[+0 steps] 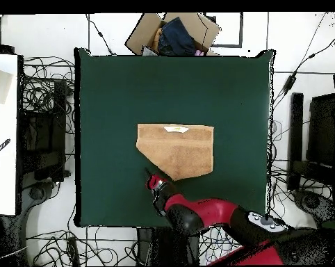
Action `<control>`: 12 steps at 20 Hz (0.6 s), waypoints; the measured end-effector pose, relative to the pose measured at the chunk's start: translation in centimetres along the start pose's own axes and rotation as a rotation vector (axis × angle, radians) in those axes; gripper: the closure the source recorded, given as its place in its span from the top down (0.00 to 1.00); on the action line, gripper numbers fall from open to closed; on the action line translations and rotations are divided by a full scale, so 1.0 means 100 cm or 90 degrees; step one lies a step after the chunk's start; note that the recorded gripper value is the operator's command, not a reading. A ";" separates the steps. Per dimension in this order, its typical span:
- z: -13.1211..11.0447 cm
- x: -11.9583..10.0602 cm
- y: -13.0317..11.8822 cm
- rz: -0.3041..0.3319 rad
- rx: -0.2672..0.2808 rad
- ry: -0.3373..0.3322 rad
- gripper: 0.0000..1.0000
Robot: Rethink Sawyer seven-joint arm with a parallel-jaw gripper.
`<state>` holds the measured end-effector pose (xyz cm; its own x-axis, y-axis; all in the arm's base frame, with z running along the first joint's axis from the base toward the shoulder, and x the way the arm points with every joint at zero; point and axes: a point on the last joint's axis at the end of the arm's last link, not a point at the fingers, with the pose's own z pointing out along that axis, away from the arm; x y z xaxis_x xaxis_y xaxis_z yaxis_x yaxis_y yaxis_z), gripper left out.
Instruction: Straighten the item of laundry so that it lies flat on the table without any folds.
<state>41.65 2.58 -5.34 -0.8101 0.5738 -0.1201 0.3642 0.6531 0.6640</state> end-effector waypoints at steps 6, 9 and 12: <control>0.016 0.027 0.011 -0.155 -0.056 0.003 1.00; 0.021 0.029 0.013 -0.194 -0.072 0.004 1.00; 0.024 0.026 0.011 -0.219 -0.078 0.001 1.00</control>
<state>41.01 5.98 -6.70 -0.8766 0.3302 -0.3499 0.0130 0.7433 0.6689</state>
